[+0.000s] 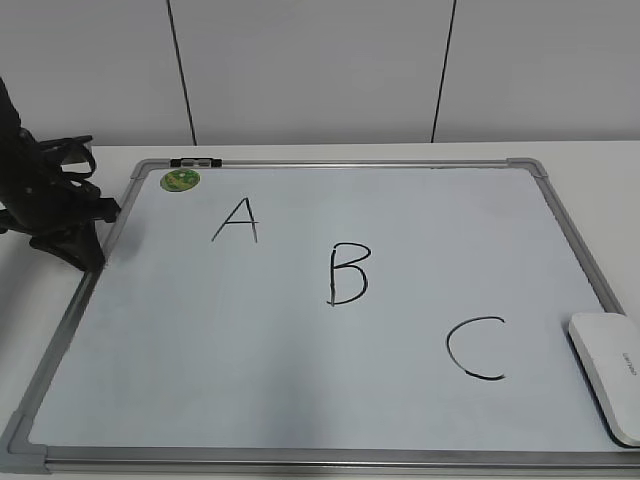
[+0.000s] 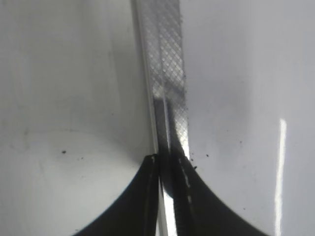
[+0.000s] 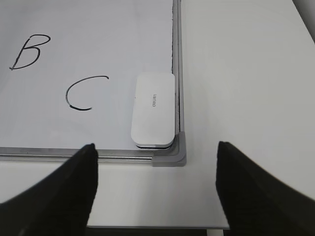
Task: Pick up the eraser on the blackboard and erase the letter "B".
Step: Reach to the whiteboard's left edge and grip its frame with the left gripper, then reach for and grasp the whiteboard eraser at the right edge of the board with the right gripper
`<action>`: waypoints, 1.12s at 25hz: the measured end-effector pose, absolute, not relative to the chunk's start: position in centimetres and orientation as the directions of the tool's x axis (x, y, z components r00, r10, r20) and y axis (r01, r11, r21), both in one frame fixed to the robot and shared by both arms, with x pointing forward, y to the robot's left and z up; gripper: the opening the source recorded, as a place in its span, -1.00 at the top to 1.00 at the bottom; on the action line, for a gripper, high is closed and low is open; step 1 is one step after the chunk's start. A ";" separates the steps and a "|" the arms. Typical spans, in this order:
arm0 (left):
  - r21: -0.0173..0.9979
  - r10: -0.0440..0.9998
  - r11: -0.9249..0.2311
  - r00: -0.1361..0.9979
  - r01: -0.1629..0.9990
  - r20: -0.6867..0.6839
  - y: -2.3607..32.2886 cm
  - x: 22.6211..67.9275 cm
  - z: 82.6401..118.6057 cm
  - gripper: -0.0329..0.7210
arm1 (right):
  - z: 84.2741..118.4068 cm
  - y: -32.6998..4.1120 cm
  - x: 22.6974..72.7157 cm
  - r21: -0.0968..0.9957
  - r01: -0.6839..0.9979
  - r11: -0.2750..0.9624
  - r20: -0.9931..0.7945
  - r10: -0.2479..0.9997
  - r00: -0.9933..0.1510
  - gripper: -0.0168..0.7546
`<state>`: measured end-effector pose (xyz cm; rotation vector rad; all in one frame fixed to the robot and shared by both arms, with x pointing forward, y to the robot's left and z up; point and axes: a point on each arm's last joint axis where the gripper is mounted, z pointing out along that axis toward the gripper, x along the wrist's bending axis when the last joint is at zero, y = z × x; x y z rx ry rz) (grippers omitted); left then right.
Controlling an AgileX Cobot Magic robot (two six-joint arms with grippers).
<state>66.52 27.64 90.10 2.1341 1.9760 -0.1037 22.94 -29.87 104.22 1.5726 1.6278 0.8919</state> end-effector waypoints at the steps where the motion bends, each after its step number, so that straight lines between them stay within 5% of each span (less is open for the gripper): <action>1: 0.120 0.974 -0.064 0.088 0.991 -0.207 27.6 66.5 90.1 0.81 | 104.2 -29.9 22.9 0.852 0.522 0.028 -0.019 1.000 -0.024 -0.48; 19: 0.117 0.973 -0.052 0.077 0.992 -0.219 27.6 66.5 90.1 0.82 | 104.3 -29.8 22.9 0.853 0.521 0.026 -0.013 1.000 -0.028 -0.48; 28: 0.117 0.973 -0.052 0.077 0.992 -0.220 27.6 66.5 90.1 0.82 | 109.0 -29.9 24.7 0.841 0.539 0.035 -0.029 0.999 -0.020 -0.48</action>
